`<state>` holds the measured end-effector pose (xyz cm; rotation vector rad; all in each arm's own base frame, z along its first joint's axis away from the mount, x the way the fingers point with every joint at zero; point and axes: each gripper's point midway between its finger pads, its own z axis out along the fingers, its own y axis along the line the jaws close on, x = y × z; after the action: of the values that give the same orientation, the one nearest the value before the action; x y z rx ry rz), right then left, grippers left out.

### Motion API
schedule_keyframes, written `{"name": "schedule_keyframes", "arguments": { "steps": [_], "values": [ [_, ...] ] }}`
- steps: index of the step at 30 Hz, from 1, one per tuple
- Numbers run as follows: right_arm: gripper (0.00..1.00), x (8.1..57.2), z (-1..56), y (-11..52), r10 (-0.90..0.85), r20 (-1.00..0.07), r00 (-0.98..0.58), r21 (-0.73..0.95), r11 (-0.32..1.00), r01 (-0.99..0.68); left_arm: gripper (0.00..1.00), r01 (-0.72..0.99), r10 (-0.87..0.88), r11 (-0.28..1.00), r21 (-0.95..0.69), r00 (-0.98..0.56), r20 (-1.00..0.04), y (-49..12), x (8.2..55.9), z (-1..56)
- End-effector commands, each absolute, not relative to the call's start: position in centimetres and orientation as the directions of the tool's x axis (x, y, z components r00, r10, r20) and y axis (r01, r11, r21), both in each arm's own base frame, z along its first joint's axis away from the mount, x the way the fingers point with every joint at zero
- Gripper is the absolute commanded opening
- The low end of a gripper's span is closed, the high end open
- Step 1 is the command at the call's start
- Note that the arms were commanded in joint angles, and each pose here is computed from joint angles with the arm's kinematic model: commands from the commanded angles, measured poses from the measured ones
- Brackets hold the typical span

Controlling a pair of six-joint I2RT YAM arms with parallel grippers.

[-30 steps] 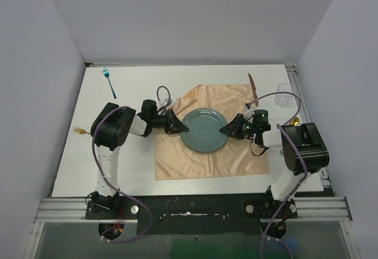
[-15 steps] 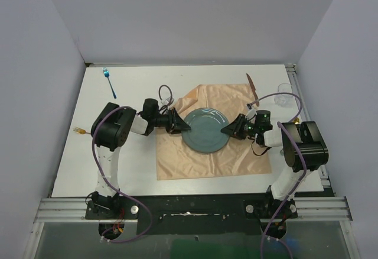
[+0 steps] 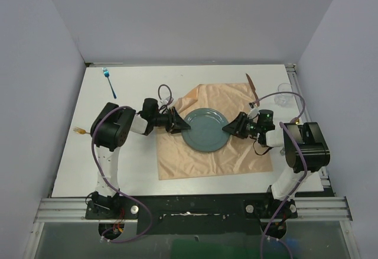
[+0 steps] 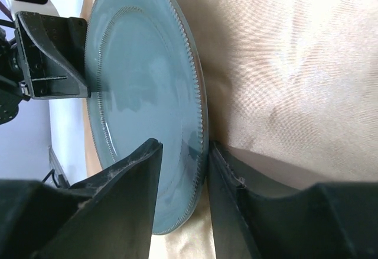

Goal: Set the dinner table for one person
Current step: Place the plate on the napkin.

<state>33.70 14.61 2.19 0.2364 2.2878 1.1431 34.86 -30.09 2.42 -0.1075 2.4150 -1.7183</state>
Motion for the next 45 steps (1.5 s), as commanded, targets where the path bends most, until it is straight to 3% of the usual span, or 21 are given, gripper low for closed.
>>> {"name": "schedule_keyframes", "arguments": {
  "steps": [1, 31, 45],
  "values": [
    [0.39, 33.2, -0.4, 11.0, 0.407, -0.439, -0.801, 0.666, 0.746, 0.014, 0.34, 0.033, -0.239, 0.432, -0.901, -0.959, -0.15, -27.6, 36.4, 0.7],
    [0.4, 33.7, 1.1, 9.3, 0.437, -0.463, -0.771, 0.668, 0.744, 0.02, 0.38, 0.069, -0.185, 0.622, -0.78, -0.955, -0.232, -24.3, 36.7, 0.0],
    [0.4, 34.2, 1.5, 9.7, 0.441, -0.461, -0.77, 0.687, 0.726, 0.005, 0.4, 0.037, -0.174, 0.866, -0.499, -0.913, -0.368, -19.5, 37.5, 1.1]
  ]
}}
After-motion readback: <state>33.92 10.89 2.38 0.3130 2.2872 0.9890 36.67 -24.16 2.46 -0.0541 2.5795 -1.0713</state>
